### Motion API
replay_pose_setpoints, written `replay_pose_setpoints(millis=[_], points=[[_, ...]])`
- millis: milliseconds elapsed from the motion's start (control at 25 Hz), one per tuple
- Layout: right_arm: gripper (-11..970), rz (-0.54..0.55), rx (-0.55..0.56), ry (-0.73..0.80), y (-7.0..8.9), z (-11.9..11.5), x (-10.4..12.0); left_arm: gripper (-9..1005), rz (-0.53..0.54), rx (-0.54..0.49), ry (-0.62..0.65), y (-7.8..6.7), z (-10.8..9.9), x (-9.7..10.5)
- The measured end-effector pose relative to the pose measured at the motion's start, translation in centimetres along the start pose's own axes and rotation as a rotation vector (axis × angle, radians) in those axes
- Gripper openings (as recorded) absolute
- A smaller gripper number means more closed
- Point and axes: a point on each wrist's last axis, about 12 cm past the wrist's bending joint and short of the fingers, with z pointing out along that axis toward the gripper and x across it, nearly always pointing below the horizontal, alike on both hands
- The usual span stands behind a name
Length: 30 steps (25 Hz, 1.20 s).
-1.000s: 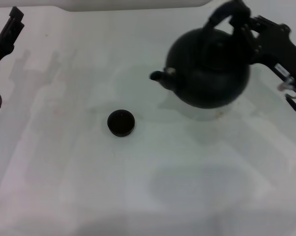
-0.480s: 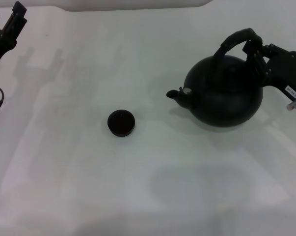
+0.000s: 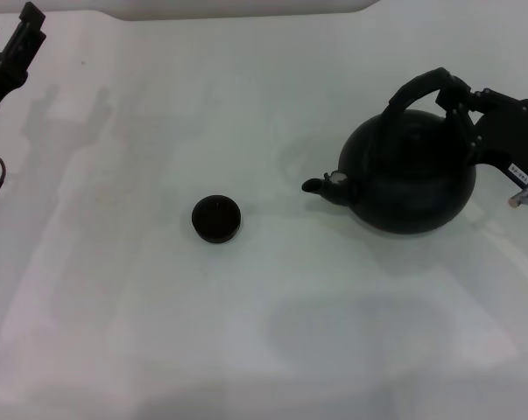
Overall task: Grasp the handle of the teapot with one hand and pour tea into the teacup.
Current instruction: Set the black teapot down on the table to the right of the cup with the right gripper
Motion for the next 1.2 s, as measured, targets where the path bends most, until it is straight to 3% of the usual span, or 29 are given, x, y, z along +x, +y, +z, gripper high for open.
replay_pose_setpoints(millis=[1200], points=[[167, 0.026, 0.02, 0.024, -0.18, 0.16, 0.24, 862, 0.004, -0.003, -0.002, 0.12, 0.0, -0.09]])
